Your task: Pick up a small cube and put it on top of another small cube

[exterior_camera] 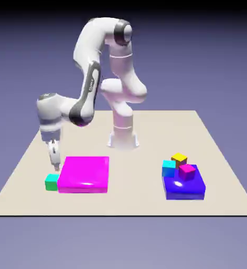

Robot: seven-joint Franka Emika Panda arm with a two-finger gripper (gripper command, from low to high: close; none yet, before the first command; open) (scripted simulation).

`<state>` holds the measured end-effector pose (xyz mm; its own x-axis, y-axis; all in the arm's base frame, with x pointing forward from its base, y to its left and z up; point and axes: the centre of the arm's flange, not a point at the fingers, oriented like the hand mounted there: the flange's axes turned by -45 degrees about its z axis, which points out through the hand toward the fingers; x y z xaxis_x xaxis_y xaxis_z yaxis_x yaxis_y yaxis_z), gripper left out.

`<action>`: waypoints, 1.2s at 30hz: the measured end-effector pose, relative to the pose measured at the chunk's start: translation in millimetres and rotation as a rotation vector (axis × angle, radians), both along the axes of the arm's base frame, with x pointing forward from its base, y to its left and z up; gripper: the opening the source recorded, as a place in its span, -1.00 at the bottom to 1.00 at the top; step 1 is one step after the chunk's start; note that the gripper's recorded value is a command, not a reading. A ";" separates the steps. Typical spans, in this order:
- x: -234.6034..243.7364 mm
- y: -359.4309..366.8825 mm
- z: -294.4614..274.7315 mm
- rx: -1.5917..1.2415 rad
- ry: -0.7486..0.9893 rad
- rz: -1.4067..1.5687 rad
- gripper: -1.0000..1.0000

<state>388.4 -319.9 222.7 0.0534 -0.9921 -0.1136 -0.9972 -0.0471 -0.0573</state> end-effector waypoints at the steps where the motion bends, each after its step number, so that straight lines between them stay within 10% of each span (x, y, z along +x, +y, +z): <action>1: -8.9 -12.7 -12.9 0.029 0.028 -0.068 0.00; 6: -17.0 -17.6 -85.8 0.057 0.056 -0.134 0.00; 7: -17.5 -16.1 -94.8 0.057 0.056 -0.134 -1.00; 14: -9.7 -13.7 -22.6 0.061 0.052 -0.100 -1.00; 23: 87.2 299.6 49.8 0.104 0.018 0.777 -1.00; 36: -48.3 580.5 89.3 -0.010 0.090 1.704 -1.00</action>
